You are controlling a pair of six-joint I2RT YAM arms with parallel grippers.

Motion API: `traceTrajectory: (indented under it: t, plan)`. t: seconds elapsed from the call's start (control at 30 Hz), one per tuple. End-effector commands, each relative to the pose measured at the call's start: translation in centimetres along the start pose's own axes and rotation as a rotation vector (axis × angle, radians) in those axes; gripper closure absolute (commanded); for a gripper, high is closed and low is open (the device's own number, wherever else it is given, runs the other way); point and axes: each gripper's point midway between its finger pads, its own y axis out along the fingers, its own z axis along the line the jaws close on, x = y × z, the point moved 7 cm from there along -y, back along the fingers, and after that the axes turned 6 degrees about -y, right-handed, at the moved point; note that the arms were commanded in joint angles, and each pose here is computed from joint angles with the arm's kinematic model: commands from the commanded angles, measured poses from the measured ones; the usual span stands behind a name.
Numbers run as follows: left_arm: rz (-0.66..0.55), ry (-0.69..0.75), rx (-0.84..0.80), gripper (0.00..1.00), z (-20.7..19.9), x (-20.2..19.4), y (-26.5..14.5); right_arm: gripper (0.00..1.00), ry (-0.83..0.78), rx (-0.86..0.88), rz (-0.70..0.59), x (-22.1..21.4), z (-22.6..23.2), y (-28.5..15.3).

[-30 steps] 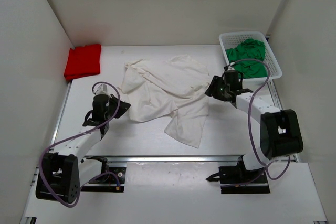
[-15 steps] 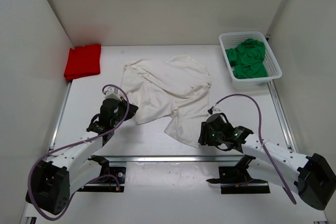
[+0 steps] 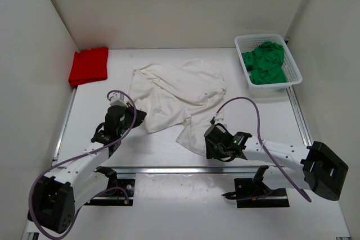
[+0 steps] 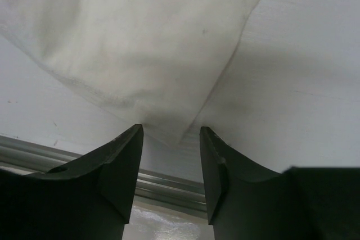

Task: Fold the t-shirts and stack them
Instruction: Flatten out the tshirt

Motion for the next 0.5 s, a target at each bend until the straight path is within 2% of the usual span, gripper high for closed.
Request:
traceTrajectory:
  t: [0.0,0.1,0.3,0.47]
  plan:
    - [0.0,0.007,-0.033,1.0,-0.4,0.0,0.0,0.58,0.024,-0.074,0.006,-0.2,-1.0,0.8]
    - [-0.011,0.002,-0.025,1.0,-0.1,0.2,0.1,0.65,0.016,-0.141,0.046,-0.9,-2.0,1.6]
    - [-0.012,-0.01,-0.018,1.0,0.1,0.4,0.3,0.66,-0.028,-0.178,0.094,-2.1,-2.0,2.3]
    - [-0.014,-0.008,-0.025,1.0,-0.2,0.5,0.3,0.9,-0.07,-0.211,0.132,-2.5,-1.8,2.7]
